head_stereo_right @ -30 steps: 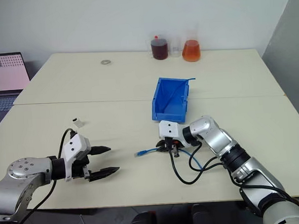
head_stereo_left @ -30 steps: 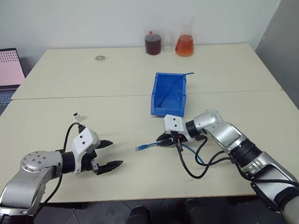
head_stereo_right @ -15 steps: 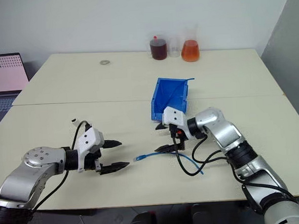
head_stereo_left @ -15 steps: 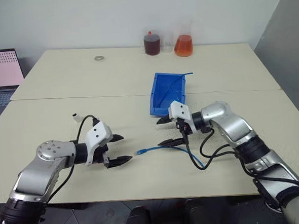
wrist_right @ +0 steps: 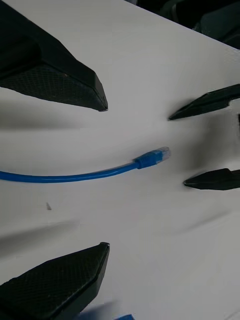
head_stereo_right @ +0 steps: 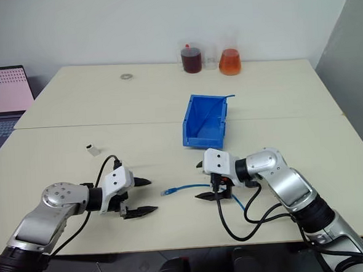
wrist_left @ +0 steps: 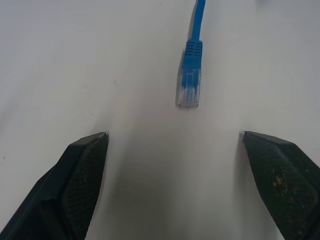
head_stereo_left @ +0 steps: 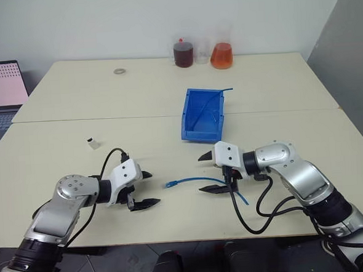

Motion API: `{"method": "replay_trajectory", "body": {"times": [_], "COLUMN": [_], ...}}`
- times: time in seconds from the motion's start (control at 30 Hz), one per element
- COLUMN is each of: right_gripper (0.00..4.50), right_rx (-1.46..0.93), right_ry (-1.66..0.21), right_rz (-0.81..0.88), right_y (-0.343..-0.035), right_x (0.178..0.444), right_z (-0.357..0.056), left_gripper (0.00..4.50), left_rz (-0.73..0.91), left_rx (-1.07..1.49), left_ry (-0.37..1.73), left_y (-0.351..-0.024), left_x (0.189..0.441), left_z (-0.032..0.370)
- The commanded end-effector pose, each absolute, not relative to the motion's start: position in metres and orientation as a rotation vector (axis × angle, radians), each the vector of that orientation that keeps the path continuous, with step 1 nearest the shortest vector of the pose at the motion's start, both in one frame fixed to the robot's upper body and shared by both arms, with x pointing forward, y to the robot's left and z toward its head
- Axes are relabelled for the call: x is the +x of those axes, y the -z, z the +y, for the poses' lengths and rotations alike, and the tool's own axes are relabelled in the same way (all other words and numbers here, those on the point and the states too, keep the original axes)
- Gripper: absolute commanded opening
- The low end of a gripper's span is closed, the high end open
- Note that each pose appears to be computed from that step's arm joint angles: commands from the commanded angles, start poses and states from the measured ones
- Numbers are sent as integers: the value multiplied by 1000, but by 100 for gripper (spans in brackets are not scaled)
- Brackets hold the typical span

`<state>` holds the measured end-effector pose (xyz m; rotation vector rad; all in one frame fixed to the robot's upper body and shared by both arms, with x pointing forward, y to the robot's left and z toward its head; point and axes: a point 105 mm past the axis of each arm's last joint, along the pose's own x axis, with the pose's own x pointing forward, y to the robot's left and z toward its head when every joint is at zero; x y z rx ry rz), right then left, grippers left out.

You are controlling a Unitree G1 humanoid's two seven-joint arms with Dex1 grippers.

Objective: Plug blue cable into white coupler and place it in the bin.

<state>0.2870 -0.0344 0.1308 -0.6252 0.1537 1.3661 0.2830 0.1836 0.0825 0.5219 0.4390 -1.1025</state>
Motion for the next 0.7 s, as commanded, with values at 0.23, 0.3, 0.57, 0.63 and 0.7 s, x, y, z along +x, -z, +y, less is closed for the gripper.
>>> {"method": "replay_trajectory", "body": {"times": [0.23, 0.3, 0.57, 0.63, 0.7], "right_gripper": [450, 450, 450, 450, 450], "right_rx": [-600, -591, -563, -554, -540], "right_ry": [-1321, -1312, -1292, -1303, -1320], "right_rz": [128, 120, 112, 121, 133], "right_y": [-143, -147, -154, -155, -154], "right_x": [283, 283, 279, 274, 269], "right_z": [-40, -41, -43, -44, -45], "left_gripper": [405, 357, 178, 131, 94], "left_rz": [488, 507, 558, 564, 571], "left_rx": [553, 544, 536, 534, 529], "left_ry": [1130, 1149, 1181, 1181, 1187], "left_y": [-69, -66, -49, -47, -46], "left_x": [283, 281, 273, 272, 269], "left_z": [179, 177, 166, 166, 166]}}
